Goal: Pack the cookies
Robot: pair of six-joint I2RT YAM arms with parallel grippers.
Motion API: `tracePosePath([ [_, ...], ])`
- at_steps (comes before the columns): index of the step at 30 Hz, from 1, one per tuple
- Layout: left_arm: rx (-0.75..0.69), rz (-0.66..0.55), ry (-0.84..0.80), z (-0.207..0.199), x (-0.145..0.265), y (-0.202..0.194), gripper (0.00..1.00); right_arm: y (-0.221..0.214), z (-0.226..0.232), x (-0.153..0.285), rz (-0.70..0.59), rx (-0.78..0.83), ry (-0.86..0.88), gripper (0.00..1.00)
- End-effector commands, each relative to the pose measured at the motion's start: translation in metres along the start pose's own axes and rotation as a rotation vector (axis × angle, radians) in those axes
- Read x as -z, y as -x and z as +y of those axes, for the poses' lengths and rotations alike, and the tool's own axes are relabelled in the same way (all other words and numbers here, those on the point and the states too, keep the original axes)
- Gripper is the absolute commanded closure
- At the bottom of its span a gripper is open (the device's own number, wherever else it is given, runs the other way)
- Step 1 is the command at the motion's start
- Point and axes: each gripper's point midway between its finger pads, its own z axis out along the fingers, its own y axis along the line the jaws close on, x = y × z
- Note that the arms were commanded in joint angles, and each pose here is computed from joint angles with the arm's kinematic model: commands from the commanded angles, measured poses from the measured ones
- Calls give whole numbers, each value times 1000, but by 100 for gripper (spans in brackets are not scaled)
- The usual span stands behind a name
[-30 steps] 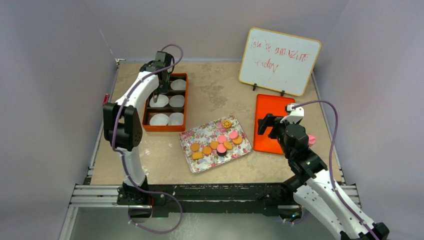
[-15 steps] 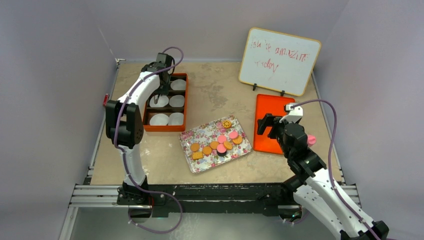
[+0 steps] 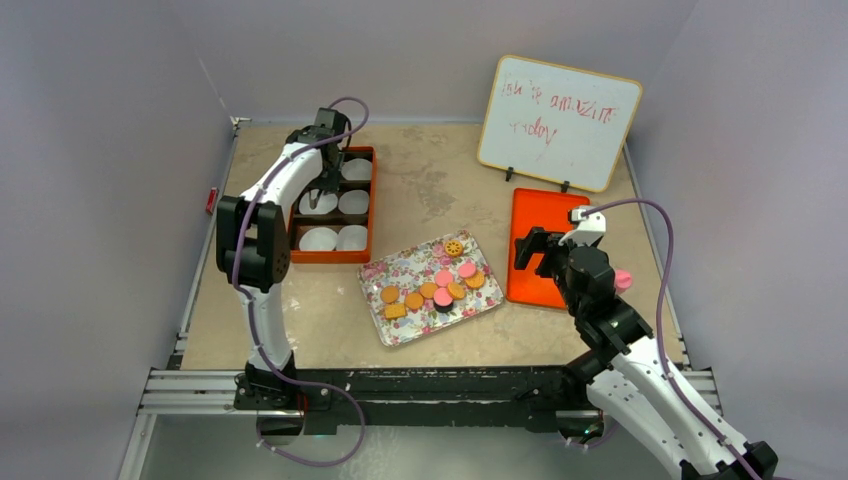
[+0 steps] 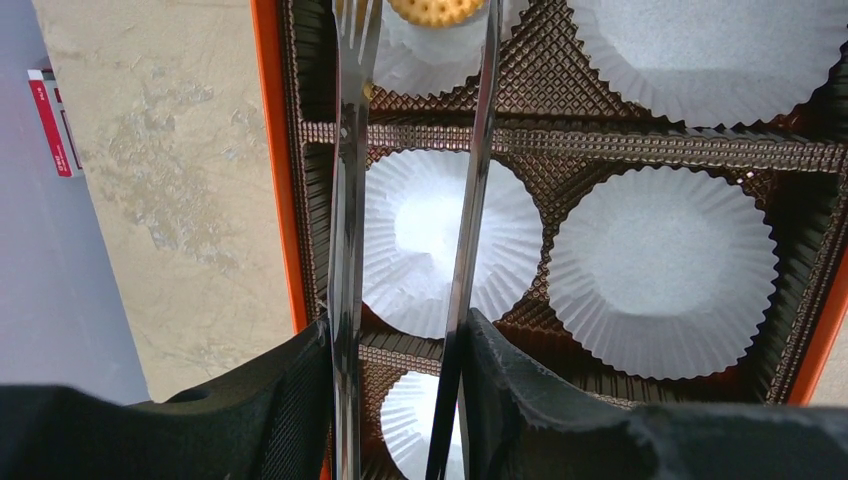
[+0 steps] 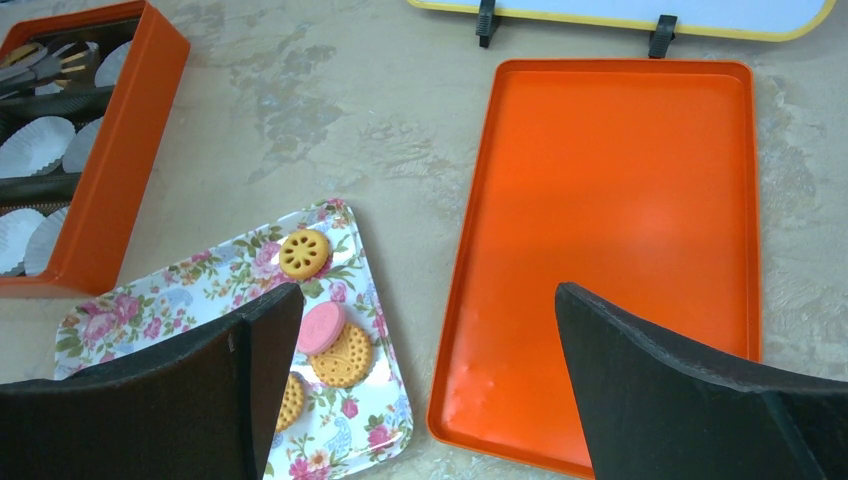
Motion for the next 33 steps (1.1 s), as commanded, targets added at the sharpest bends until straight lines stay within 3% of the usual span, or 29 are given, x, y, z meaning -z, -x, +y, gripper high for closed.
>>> tracePosePath([
  [1, 35, -72, 9, 12, 13, 24, 56, 7, -1, -1, -32, -5, -7, 1],
  [8, 41, -87, 14, 17, 23, 25, 52, 7, -1, 0, -32, -7, -7, 1],
  [20, 52, -153, -11, 22, 67, 31, 54, 9, 1, 2, -33, -16, 0, 1],
  [33, -27, -216, -122, -32, 126, 14, 57, 12, -8, 6, -42, 3, -37, 1],
])
